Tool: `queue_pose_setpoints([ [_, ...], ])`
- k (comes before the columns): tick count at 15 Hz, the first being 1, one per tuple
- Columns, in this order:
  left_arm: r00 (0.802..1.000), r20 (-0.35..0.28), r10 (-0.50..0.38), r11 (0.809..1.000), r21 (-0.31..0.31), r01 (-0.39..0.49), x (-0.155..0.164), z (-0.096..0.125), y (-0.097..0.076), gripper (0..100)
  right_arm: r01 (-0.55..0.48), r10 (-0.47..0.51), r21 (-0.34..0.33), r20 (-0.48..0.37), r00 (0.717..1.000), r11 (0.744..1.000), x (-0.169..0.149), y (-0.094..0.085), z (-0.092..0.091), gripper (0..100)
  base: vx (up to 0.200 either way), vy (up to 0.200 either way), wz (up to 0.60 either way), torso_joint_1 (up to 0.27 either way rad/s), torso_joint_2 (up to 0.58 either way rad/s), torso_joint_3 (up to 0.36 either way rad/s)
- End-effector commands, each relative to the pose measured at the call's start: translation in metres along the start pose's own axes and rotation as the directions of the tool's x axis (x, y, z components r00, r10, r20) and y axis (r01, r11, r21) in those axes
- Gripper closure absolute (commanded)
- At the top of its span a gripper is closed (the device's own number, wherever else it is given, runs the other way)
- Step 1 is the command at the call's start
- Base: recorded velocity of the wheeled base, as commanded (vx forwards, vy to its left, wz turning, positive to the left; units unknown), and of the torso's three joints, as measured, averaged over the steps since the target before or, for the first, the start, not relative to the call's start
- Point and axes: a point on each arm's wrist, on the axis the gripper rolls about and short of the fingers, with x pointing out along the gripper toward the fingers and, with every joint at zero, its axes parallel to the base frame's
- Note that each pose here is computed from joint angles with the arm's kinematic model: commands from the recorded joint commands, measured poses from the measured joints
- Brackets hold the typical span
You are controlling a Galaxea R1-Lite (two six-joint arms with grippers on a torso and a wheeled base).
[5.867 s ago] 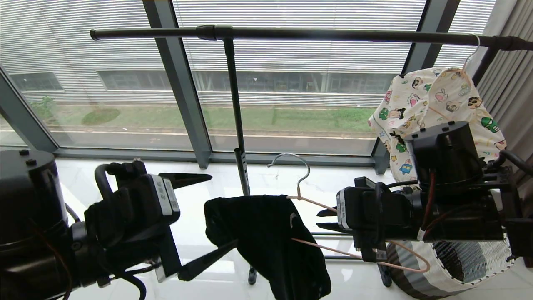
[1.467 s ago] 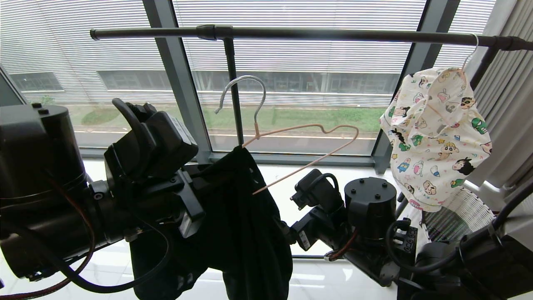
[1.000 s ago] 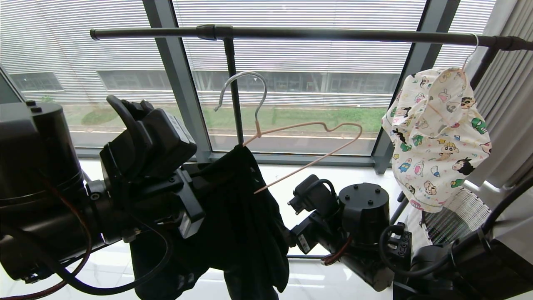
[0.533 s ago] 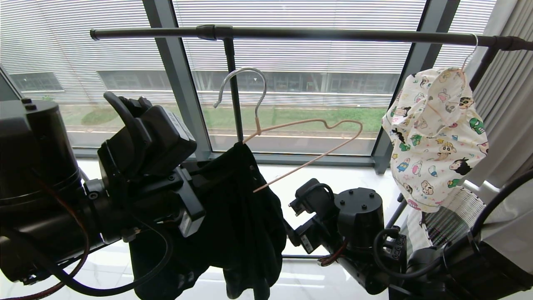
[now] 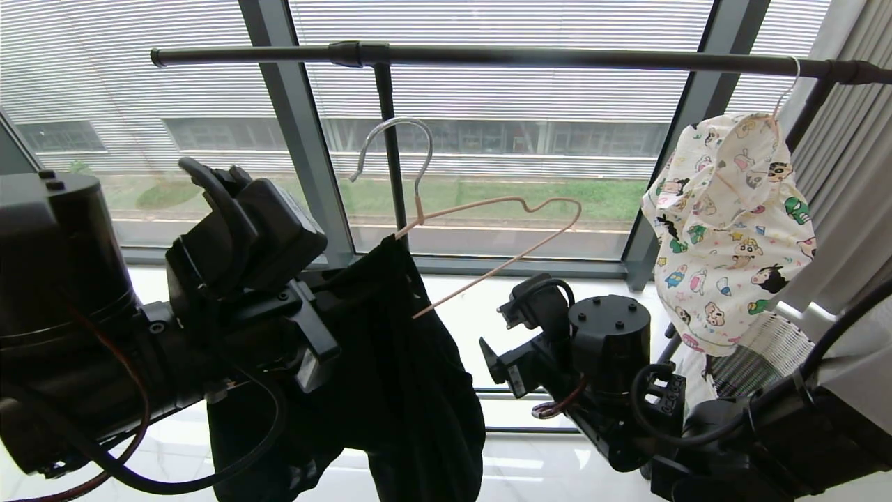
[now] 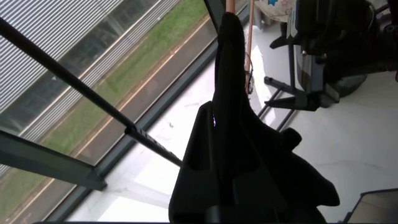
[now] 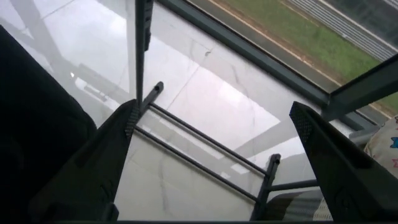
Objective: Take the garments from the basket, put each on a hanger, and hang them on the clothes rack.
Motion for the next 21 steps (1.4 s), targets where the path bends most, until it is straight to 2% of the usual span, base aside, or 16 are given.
queue_pose_setpoints([
  [1,1.0,-0.025,0.001,1.0,-0.005,-0.001,0.004,-0.005,0.0,100,-0.072,0.068,0.054,0.068,0.995,0.996,-0.019,0.018,0.02,0,0.0,0.0,0.0,0.0,0.0,0.0],
  [4,1.0,-0.017,-0.007,1.0,-0.003,0.007,0.003,-0.004,-0.002,100,-0.142,0.138,0.045,0.076,0.987,0.989,-0.029,0.041,0.02,0,0.0,0.0,0.0,0.0,0.0,0.0],
  [6,1.0,0.003,-0.03,1.0,0.005,0.03,0.002,0.001,-0.007,100,-0.144,0.141,0.039,0.063,0.988,0.989,-0.027,0.044,0.015,0,0.0,0.0,0.0,0.0,0.0,0.0],
  [10,0.997,0.029,-0.07,0.997,0.017,0.07,0.002,0.007,-0.017,100,-0.137,0.133,0.05,0.071,0.989,0.989,-0.017,0.048,0.017,0,0.0,0.0,0.0,0.0,0.0,0.0],
  [12,0.997,0.025,-0.074,0.997,0.016,0.074,0.002,0.006,-0.018,100,-0.123,0.12,0.051,0.065,0.991,0.991,-0.014,0.045,0.015,0,0.0,0.0,0.0,0.0,0.0,0.0],
  [16,0.999,0.002,-0.047,0.999,0.011,0.047,0.001,0.002,-0.015,100,-0.065,0.06,0.069,0.076,0.995,0.996,-0.007,0.024,0.021,0,0.0,0.0,0.0,0.0,0.0,0.0],
  [21,0.999,-0.006,-0.042,0.999,0.009,0.042,0.003,0.001,-0.014,100,-0.071,0.065,0.069,0.082,0.995,0.995,-0.012,0.023,0.024,0,0.0,0.0,0.0,0.0,0.0,0.0],
])
